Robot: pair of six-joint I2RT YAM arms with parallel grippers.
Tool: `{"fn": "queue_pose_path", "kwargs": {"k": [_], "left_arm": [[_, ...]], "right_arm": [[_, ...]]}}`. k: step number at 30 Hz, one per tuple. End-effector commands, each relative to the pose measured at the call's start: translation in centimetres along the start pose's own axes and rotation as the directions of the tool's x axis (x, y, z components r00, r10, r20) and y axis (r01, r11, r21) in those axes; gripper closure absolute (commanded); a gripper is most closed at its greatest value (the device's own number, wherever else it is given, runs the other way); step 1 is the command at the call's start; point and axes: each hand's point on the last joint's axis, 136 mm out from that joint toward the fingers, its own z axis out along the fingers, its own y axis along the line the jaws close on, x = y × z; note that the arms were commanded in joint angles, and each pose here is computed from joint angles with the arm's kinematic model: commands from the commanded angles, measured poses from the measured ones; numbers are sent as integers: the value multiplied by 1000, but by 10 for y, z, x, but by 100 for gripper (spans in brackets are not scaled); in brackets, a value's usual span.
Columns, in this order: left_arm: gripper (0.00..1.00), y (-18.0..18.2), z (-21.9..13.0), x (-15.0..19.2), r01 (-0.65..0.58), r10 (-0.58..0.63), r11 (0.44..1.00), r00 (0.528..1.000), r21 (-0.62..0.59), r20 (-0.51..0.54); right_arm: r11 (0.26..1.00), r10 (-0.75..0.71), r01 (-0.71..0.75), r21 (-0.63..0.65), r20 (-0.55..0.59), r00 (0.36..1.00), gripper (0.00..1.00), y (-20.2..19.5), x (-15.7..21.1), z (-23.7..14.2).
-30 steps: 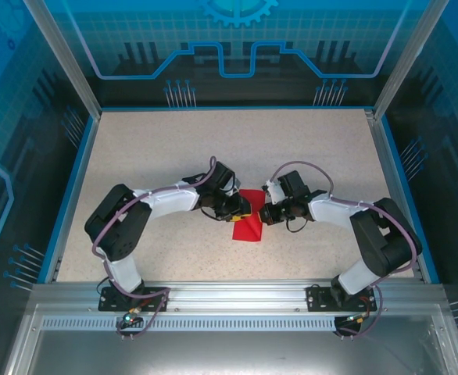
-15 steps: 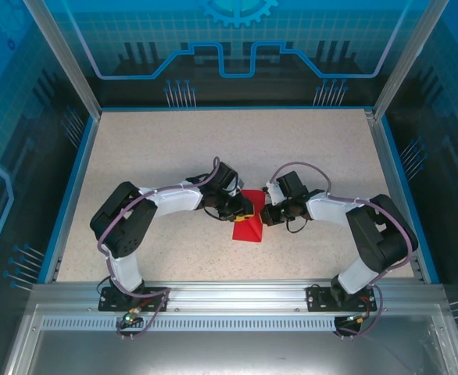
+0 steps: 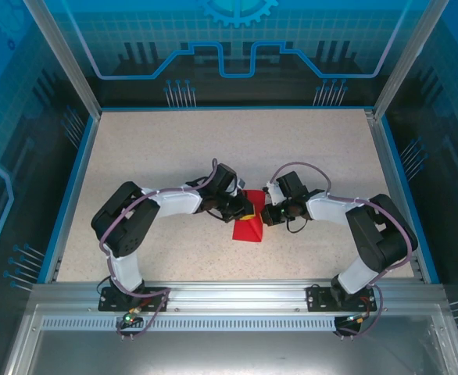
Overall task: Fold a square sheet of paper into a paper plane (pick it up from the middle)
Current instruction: Fold the triangle a second time at the center of the table.
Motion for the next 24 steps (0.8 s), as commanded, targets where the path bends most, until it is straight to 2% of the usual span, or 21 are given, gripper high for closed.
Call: {"fn": "queue_pose_path", "kwargs": {"k": [1, 24], "left_arm": [[100, 3, 7, 9, 20, -20, 999, 999, 24, -34], [100, 13, 13, 9, 40, -39, 999, 999, 19, -33]], "right_arm": [[1000, 3, -3, 14, 11, 1000, 96, -4, -5, -4], [1000, 0, 0, 11, 11, 1000, 96, -3, -6, -4]]}}
